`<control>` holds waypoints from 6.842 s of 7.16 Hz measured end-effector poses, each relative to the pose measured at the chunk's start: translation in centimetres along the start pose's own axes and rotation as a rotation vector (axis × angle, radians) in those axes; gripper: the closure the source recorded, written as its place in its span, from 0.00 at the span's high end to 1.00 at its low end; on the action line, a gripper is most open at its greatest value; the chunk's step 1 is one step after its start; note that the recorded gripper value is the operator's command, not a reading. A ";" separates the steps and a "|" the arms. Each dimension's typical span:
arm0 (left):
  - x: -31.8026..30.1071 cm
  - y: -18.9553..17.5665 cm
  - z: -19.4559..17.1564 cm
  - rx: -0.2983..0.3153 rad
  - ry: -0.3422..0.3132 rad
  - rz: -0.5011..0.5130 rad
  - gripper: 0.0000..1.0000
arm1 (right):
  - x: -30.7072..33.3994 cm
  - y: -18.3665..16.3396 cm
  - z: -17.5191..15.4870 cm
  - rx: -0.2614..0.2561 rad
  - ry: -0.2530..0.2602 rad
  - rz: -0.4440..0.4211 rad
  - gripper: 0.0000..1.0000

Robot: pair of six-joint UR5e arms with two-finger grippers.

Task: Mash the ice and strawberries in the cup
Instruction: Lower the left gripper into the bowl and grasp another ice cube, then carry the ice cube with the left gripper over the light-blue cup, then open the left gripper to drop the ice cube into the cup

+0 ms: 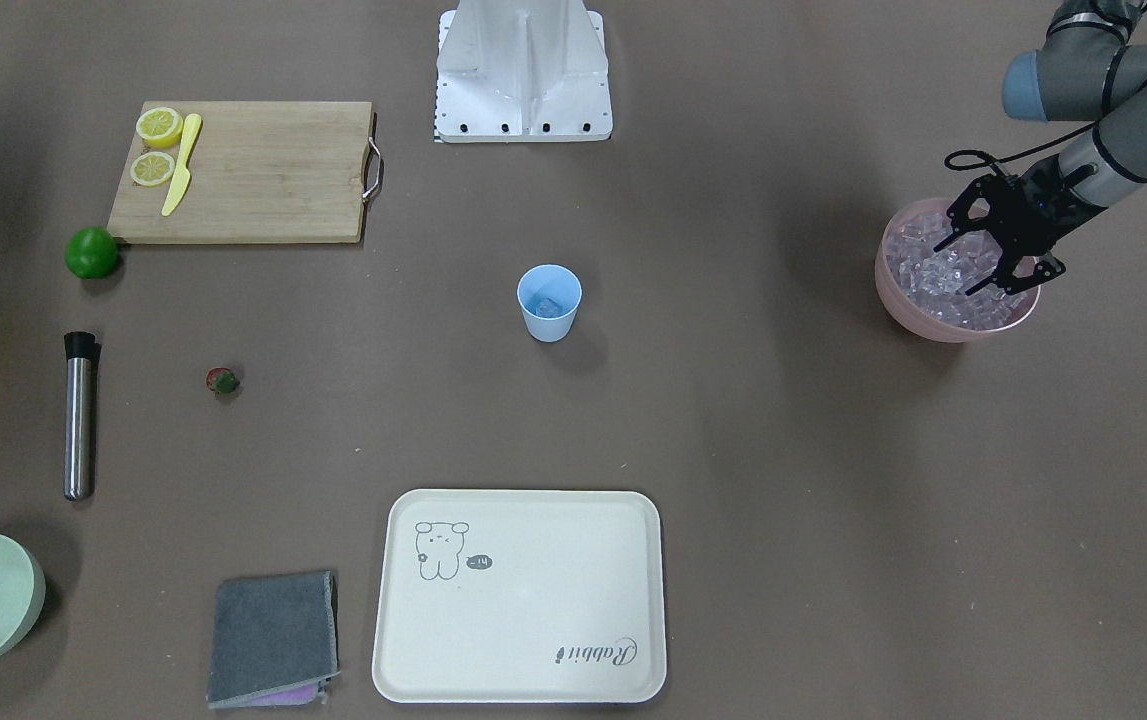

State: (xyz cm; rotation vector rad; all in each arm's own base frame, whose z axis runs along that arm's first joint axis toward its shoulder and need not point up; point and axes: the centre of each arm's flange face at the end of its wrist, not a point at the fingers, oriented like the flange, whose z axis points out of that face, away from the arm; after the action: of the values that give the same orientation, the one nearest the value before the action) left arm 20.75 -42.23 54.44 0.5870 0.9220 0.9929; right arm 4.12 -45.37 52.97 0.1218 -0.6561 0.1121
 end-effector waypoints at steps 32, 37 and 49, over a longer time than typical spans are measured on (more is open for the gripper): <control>5.2 -30.1 -3.5 0.239 0.104 -0.233 0.00 | -1.5 -0.1 1.0 -0.024 -0.014 -0.025 1.00; 18.4 -39.1 4.9 0.324 0.051 -0.328 0.00 | -1.7 -0.4 0.9 -0.020 -0.014 -0.030 1.00; 22.4 -39.2 10.6 0.351 -0.004 -0.321 0.97 | -2.0 -0.2 1.2 -0.025 -0.013 -0.041 1.00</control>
State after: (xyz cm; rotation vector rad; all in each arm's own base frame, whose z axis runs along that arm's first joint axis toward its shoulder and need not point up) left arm 52.66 -39.86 20.84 0.7063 1.1563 0.5444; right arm 1.85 -45.92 52.60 0.1120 -0.6680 0.0641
